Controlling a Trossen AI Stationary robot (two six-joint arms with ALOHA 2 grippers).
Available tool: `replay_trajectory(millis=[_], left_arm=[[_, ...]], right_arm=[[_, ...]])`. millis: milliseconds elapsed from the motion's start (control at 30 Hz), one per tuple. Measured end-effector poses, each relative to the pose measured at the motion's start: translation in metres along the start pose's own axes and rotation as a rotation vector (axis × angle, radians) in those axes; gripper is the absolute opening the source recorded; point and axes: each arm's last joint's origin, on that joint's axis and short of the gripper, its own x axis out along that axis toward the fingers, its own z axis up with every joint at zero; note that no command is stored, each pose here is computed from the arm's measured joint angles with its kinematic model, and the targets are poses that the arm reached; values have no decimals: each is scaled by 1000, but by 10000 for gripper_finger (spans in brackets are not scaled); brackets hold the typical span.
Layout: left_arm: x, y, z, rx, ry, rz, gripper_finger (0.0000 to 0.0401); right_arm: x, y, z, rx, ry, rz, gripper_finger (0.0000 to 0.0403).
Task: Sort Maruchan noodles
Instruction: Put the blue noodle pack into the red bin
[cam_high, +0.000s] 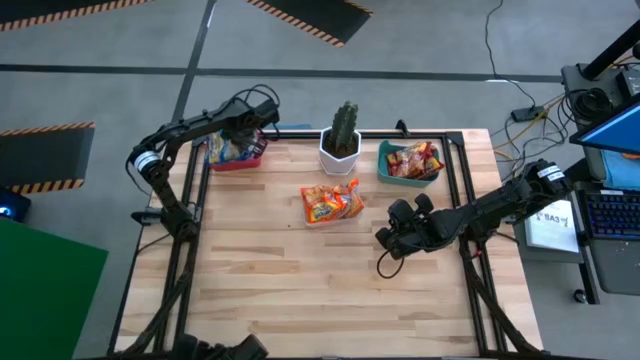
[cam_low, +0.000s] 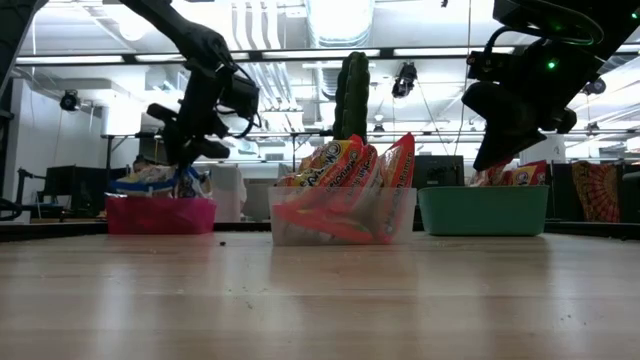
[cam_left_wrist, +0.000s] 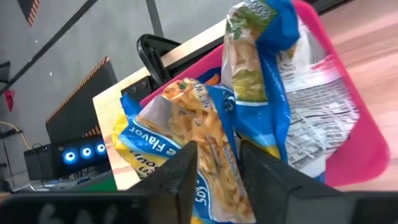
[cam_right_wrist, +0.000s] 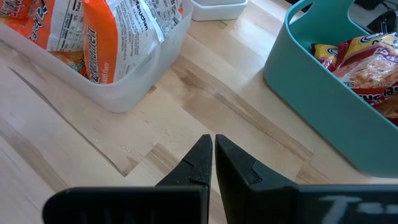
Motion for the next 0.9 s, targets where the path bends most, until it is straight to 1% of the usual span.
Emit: replay_trajectory(millis=[233, 300, 367, 500, 567, 633, 700, 767, 900], left_arm=[[-13, 5, 6, 17, -36, 17, 176], [-20, 7, 7, 20, -73, 41, 190], [-26, 9, 7, 15, -119, 94, 199], [-34, 18, 4, -37, -232, 280, 200], [-36, 22, 3, -80, -269, 340, 197], [-34, 23, 1, -117, -284, 361, 194], [-30, 21, -2, -124, -290, 392, 190], [-23, 18, -7, -109, -274, 406, 186], [-6, 9, -22, -76, -221, 400, 180]], right_arm=[[0, 0, 0, 0, 2, 1, 9], [0, 0, 0, 0, 2, 1, 9], [0, 0, 0, 0, 2, 1, 9], [0, 0, 0, 0, 2, 1, 9], [0, 0, 0, 0, 2, 1, 9], [0, 0, 0, 2, 2, 1, 9], [0, 0, 0, 5, 2, 1, 9], [0, 0, 0, 7, 2, 1, 9], [0, 0, 0, 8, 2, 1, 9]])
